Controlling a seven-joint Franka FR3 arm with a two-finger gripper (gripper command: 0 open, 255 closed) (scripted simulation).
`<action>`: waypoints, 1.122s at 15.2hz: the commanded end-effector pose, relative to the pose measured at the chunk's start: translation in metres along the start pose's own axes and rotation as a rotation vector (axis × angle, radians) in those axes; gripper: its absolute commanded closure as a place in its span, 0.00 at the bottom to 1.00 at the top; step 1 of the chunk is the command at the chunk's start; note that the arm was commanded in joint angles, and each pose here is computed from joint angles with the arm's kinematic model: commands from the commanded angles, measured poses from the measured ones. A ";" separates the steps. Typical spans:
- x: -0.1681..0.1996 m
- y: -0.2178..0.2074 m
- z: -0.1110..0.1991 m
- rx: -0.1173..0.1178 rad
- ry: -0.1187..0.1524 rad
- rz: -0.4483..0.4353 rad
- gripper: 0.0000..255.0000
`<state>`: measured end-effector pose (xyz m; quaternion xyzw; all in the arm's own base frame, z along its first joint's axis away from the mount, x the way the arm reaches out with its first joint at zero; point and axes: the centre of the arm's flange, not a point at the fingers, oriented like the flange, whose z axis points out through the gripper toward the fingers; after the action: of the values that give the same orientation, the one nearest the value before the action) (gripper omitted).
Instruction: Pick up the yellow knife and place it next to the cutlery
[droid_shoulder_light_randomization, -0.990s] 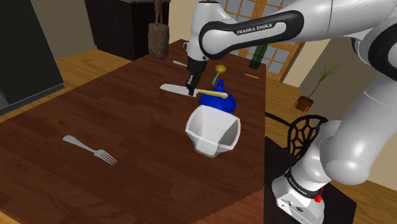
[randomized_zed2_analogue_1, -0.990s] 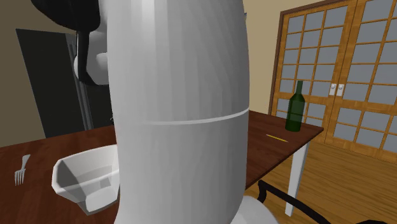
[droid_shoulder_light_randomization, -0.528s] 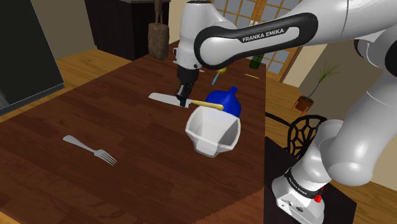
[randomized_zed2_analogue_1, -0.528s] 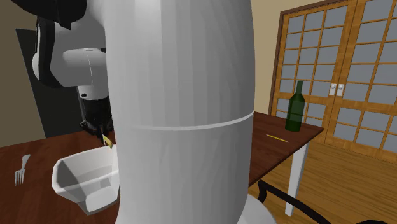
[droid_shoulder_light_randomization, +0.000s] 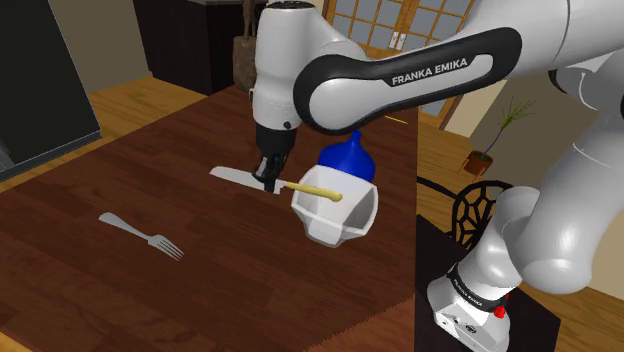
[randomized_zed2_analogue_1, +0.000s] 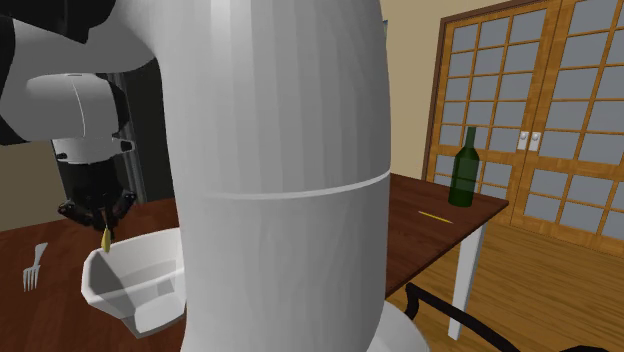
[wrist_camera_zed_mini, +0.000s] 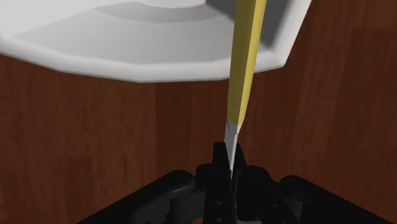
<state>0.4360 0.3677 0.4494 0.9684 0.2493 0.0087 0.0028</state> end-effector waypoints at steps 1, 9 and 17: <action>-0.001 -0.027 0.001 0.000 0.000 0.002 1.00; -0.004 -0.132 0.000 0.000 0.000 0.002 1.00; -0.007 -0.238 -0.002 0.000 0.000 0.002 1.00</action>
<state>0.3230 0.5606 0.4489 0.9683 0.2495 0.0086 0.0028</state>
